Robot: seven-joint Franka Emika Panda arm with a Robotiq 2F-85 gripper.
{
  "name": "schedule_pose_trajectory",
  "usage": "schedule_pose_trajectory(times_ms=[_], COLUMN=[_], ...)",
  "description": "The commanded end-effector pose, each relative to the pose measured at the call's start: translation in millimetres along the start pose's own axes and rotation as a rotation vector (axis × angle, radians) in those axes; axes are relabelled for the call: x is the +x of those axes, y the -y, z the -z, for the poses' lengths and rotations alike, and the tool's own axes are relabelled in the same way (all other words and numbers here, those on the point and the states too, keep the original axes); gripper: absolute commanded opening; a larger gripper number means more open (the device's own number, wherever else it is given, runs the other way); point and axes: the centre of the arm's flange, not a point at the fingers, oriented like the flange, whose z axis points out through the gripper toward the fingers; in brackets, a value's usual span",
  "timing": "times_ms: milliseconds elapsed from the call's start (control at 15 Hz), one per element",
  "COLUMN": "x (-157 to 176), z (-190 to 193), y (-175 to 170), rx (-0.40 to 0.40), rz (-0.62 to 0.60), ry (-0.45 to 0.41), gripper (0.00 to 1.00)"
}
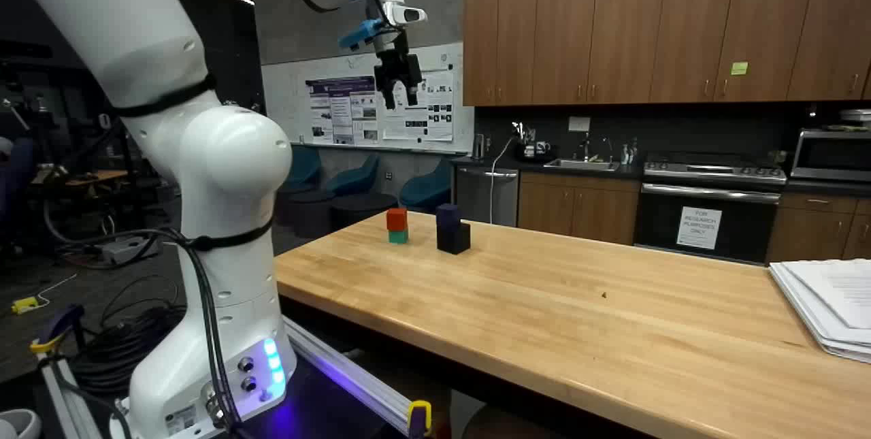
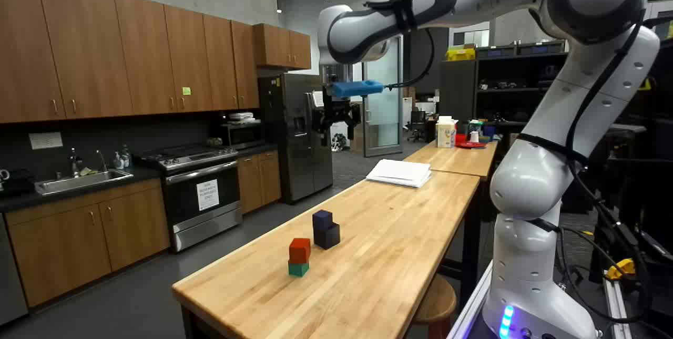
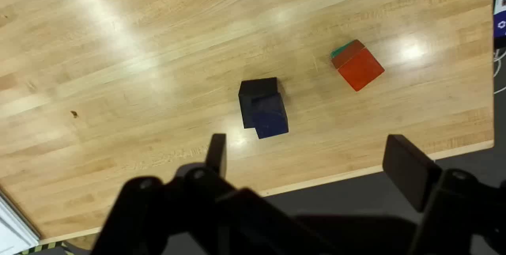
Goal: Move the orange block to the right and the blue block to the left
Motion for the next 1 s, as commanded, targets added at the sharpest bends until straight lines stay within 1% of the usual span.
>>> schedule_pose_trajectory(times_ms=[0,400,600,933], x=[0,0,2,13], z=[0,0,-3,-18], y=[0,0,5,25], rx=[0.0,0.001,0.001,0.02], rz=[0.0,0.0,0.047,0.134], ry=[-0.001,-0.002,-0.016,-0.044], gripper=[1.0,1.0,1.0,1.0])
